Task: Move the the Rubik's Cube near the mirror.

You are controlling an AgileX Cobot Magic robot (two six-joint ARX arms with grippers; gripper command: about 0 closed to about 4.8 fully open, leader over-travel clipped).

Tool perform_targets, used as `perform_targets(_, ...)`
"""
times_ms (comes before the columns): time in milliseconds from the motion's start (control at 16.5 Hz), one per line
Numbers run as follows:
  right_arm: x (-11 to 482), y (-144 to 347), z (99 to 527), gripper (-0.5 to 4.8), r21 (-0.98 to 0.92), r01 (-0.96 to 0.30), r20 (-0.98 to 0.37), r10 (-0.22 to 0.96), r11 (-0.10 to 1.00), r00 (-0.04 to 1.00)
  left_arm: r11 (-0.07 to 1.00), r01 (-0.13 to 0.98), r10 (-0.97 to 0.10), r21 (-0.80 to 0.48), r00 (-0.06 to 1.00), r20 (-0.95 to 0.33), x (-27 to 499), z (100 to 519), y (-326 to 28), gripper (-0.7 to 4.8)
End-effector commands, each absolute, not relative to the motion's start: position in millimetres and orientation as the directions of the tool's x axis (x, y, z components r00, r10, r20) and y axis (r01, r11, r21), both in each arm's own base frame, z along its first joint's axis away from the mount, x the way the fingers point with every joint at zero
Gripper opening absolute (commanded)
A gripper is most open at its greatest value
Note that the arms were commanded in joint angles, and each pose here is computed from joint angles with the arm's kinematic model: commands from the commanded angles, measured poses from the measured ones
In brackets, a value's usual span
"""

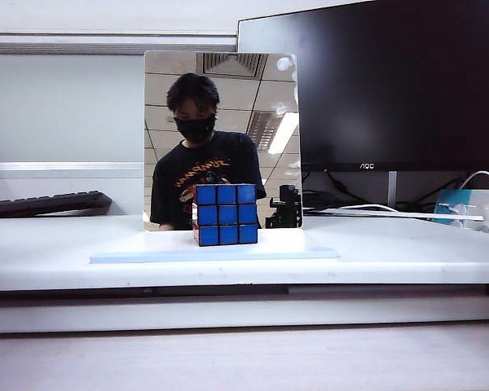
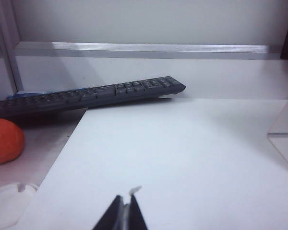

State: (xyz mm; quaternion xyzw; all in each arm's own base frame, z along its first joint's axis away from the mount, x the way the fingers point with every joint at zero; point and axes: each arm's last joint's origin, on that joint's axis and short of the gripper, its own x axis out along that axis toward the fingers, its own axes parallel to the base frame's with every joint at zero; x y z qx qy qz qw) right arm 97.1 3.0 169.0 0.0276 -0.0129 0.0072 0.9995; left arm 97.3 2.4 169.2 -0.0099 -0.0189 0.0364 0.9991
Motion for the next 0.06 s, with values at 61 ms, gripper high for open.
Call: perform_targets(61,97.2,3.2,168.8,-0.01,0.052,-0.019,0.033,0.017,0.998,0.999,0.998,-0.066,0.067,-0.018,0.997,0.045,97.2,170.3,2.1,0.22)
